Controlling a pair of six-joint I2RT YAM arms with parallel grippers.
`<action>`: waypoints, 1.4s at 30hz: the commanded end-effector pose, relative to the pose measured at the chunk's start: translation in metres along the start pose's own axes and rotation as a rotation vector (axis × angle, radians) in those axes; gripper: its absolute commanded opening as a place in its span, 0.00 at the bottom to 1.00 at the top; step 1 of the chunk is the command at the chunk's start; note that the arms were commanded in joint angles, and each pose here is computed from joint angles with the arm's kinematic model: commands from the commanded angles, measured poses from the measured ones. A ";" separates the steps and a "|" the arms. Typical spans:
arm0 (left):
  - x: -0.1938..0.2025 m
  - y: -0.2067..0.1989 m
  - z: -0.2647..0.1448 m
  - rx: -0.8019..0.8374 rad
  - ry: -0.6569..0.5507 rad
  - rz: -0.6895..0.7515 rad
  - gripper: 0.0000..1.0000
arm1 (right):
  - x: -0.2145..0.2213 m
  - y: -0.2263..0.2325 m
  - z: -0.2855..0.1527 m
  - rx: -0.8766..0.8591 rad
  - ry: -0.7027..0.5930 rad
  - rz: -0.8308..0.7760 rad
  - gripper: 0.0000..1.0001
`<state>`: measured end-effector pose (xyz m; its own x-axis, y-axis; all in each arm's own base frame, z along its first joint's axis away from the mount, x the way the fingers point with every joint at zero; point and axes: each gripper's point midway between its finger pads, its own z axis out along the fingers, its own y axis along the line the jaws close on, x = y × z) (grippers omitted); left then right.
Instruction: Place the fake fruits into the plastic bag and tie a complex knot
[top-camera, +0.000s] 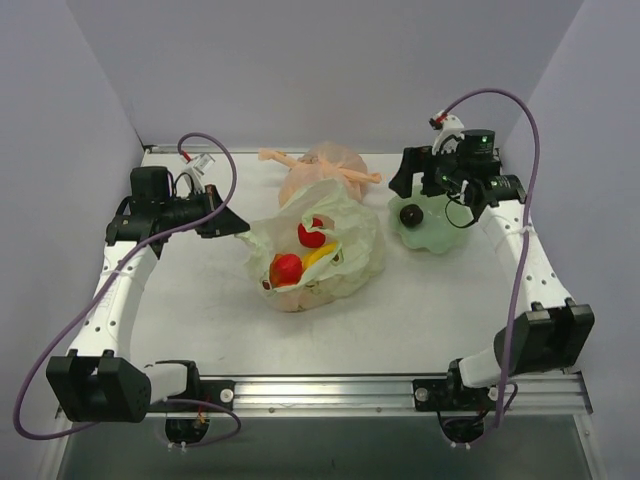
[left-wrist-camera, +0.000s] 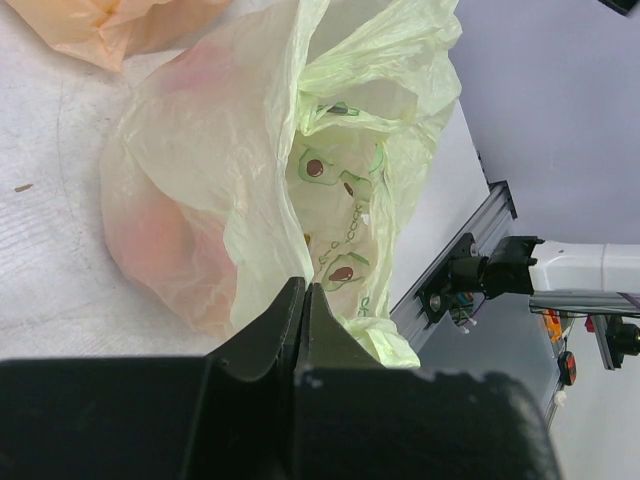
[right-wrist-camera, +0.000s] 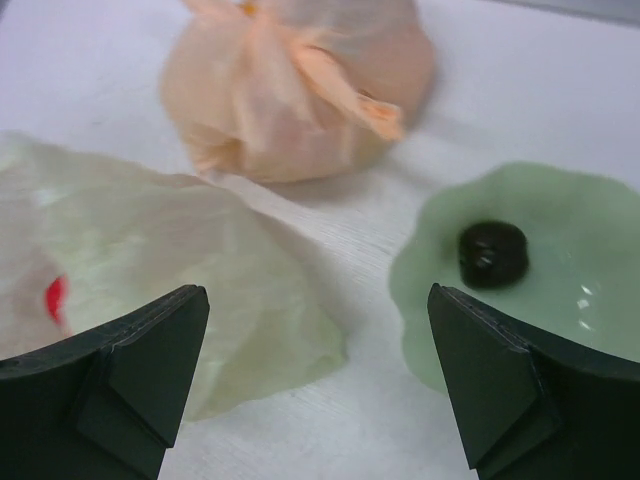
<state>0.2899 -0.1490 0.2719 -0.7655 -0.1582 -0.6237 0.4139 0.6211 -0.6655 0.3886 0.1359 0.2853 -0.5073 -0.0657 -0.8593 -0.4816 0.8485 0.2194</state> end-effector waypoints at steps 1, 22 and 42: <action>-0.010 -0.004 -0.001 0.020 -0.029 0.046 0.00 | 0.051 -0.071 0.019 0.208 0.156 0.183 0.97; -0.001 0.008 -0.005 -0.045 0.012 0.076 0.00 | 0.146 -0.162 0.122 0.278 0.446 -0.020 0.92; 0.004 0.010 -0.003 -0.036 0.033 0.074 0.00 | 0.059 -0.099 0.041 0.128 0.256 -0.044 0.31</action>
<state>0.2869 -0.1412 0.2511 -0.7800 -0.0956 -0.6184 0.4121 0.6653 -0.6226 0.4512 0.0548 0.0997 -0.7836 -0.2382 -0.5738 -0.3483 0.9332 0.0883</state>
